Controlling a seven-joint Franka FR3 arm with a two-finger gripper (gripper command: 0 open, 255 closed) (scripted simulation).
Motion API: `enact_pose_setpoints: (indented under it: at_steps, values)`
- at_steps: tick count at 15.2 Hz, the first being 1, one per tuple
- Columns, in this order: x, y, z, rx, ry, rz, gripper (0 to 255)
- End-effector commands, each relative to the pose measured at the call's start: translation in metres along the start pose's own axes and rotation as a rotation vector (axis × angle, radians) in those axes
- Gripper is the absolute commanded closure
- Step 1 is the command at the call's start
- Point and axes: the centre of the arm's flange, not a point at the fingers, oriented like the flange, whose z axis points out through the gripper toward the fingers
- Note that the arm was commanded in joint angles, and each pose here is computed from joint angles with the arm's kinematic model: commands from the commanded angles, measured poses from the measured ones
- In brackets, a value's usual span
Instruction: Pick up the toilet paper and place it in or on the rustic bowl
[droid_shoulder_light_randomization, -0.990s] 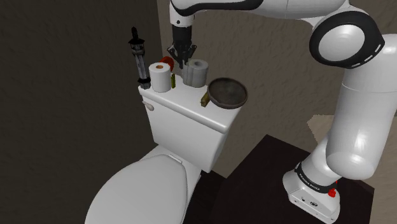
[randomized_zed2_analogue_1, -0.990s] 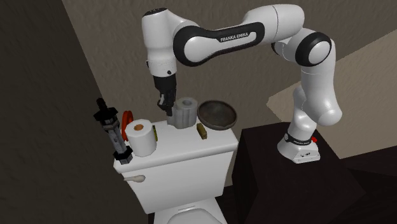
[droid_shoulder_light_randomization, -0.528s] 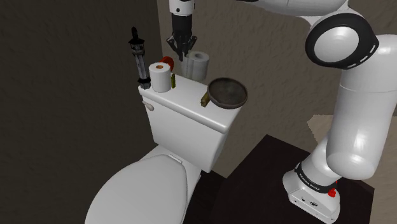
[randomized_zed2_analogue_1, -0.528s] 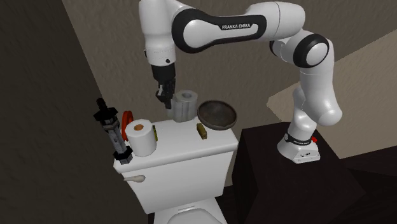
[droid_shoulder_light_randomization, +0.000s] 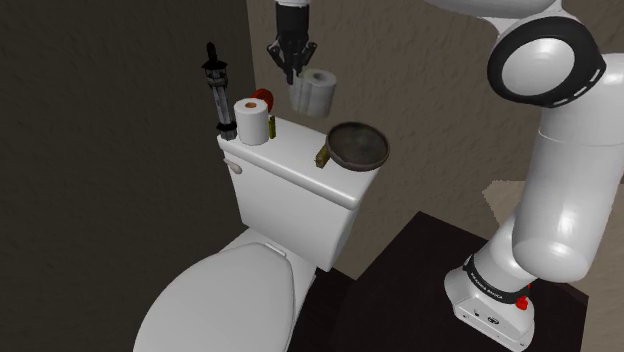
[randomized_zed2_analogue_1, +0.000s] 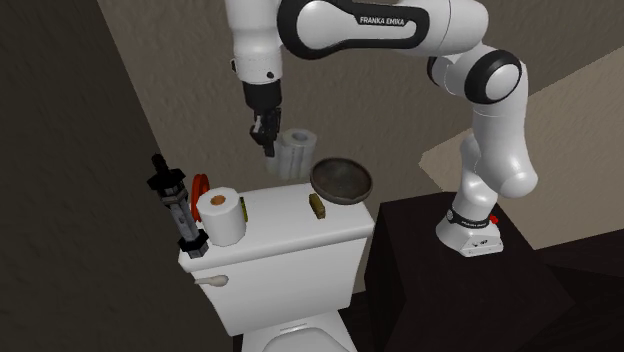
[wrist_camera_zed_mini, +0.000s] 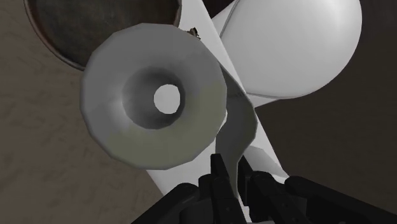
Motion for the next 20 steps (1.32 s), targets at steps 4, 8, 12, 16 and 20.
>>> enact_pose_setpoints:
  at_steps: [4,8,12,16,20]
  values:
    - [-0.047,0.041,-0.009,0.000,0.002,0.000,255]
    - [-0.086,0.076,-0.014,0.000,0.002,0.000,255]
    - [-0.121,0.106,-0.018,0.000,0.002,0.000,255]
    - [-0.120,0.107,0.003,0.000,0.002,0.000,255]
    - [-0.120,0.107,0.024,0.000,0.002,0.000,255]
